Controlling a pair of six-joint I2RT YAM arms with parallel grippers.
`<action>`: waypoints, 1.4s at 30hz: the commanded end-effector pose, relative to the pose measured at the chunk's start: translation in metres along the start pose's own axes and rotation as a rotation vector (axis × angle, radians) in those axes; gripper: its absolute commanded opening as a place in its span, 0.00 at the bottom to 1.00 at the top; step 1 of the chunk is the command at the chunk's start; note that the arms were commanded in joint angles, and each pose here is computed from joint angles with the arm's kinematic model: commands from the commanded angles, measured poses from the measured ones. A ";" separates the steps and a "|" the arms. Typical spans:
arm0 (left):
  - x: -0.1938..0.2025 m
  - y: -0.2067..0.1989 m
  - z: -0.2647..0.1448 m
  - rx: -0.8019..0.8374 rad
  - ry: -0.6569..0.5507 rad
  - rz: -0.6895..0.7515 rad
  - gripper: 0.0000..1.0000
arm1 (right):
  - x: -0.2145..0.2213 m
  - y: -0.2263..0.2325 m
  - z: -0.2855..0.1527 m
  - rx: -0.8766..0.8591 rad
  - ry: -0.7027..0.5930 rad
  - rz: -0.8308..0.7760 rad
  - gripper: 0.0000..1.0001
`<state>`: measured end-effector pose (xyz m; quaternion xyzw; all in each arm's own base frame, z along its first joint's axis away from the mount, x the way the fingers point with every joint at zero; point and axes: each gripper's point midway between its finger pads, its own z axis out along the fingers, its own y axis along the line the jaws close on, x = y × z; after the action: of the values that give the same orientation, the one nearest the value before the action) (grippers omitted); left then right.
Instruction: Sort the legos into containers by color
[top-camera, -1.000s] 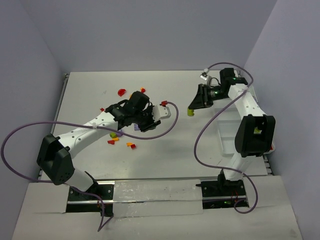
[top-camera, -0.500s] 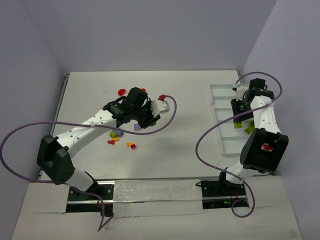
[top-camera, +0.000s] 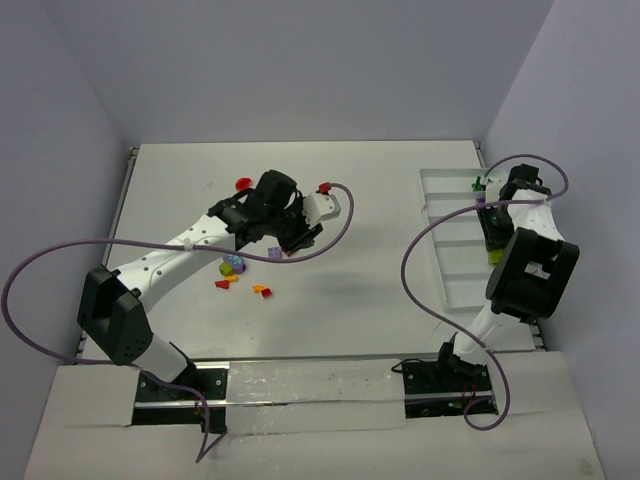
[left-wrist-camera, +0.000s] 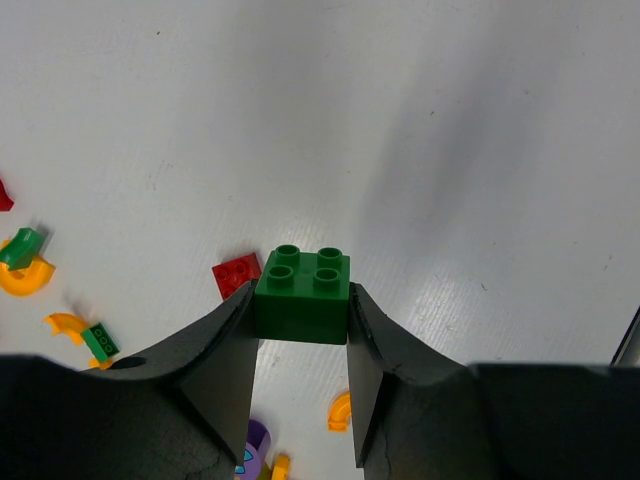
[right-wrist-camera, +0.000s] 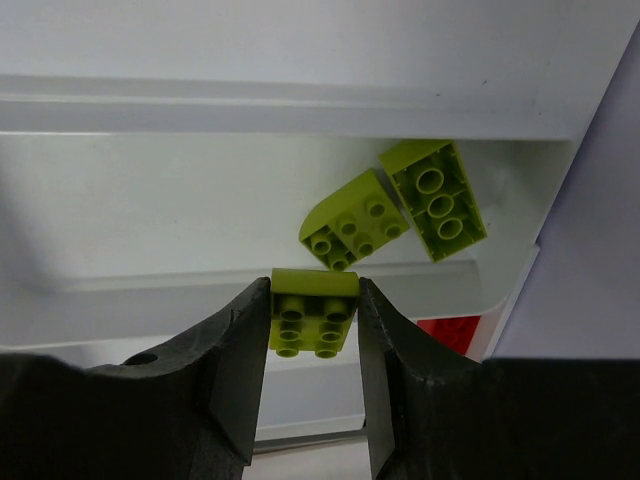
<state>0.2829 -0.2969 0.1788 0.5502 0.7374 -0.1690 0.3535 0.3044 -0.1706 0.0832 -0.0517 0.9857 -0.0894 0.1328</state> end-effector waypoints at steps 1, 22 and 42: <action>-0.022 0.009 -0.005 -0.021 -0.054 -0.021 0.00 | -0.022 -0.023 0.001 0.066 -0.059 0.002 0.06; -0.023 0.019 -0.007 -0.033 -0.071 -0.050 0.00 | -0.017 -0.032 0.013 0.094 0.014 0.012 0.71; -0.101 -0.020 -0.065 0.397 -0.397 -0.313 0.00 | -0.076 0.257 -0.183 -1.104 -0.428 -0.129 0.75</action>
<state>0.2835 -0.3126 0.2366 0.4525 0.7382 -0.3620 0.3453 0.3413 0.0259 0.1920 -0.1744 0.9123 0.2226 0.2962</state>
